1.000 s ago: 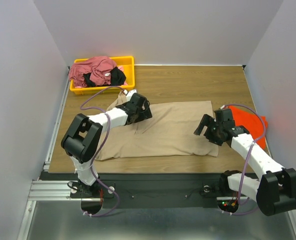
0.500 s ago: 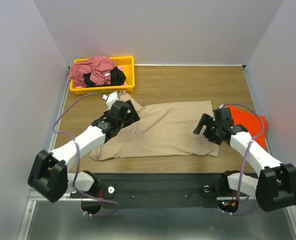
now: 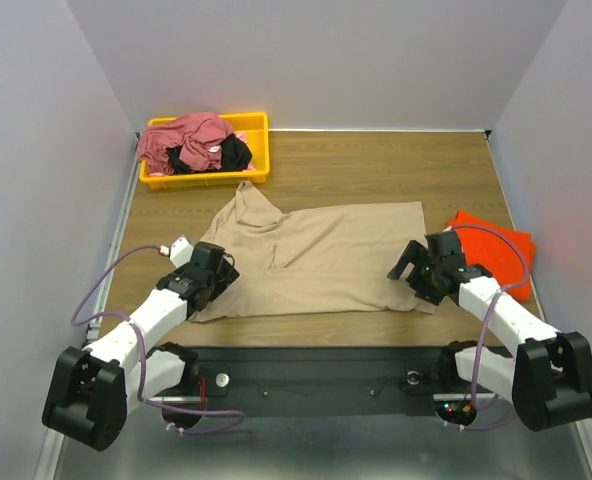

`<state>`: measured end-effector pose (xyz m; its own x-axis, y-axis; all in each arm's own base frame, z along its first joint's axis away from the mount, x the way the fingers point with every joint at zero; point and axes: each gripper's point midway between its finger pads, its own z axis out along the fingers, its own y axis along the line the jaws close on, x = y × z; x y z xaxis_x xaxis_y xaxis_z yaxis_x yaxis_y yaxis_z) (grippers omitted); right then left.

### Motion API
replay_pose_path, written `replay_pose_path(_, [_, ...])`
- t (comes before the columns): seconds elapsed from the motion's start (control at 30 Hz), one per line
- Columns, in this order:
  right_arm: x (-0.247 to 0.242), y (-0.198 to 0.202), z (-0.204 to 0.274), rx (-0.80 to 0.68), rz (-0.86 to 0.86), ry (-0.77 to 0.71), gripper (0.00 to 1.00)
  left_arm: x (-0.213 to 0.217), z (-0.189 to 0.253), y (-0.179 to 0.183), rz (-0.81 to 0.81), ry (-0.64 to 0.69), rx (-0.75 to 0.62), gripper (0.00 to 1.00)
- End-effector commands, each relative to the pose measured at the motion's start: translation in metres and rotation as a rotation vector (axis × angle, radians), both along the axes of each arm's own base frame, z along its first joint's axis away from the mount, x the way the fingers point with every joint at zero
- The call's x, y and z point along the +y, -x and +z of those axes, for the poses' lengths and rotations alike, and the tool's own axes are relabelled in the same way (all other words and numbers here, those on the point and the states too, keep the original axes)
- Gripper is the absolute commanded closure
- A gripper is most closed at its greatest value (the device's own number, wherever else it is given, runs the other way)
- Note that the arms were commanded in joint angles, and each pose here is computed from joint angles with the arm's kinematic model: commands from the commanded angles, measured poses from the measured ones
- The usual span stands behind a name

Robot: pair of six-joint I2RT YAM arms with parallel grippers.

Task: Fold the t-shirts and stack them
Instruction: Fold the flattened tshirt in 1/3 of the way

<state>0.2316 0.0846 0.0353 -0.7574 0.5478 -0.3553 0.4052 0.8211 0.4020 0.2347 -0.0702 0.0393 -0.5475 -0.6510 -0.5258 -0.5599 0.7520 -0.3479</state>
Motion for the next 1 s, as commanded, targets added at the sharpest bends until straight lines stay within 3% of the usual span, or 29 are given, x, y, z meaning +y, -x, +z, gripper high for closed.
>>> replay_pose_path(0.0, [-0.001,0.039,-0.031,0.144,-0.057,-0.024,0.00,0.022,-0.010,0.019,0.088,-0.039,0.069,0.07])
replay_pose_path(0.33, [-0.024,0.058,-0.017,0.161,-0.164,0.056,0.00,0.009,-0.030,0.034,0.056,0.005,0.233,0.02])
replay_pose_path(0.5, [-0.022,0.056,-0.013,0.168,-0.138,0.062,0.00,0.011,-0.026,0.034,0.082,0.010,0.225,0.02])
replay_pose_path(0.7, [-0.012,0.014,0.031,0.011,-0.059,0.046,0.00,0.014,0.030,-0.001,0.099,-0.006,0.053,0.01])
replay_pose_path(0.8, [-0.018,-0.011,0.057,-0.065,-0.058,0.094,0.00,0.004,0.078,-0.036,0.067,0.021,-0.105,0.01])
replay_pose_path(0.97, [-0.021,-0.045,0.080,-0.126,-0.057,0.142,0.00,-0.003,0.117,-0.088,0.026,-0.038,-0.228,0.01])
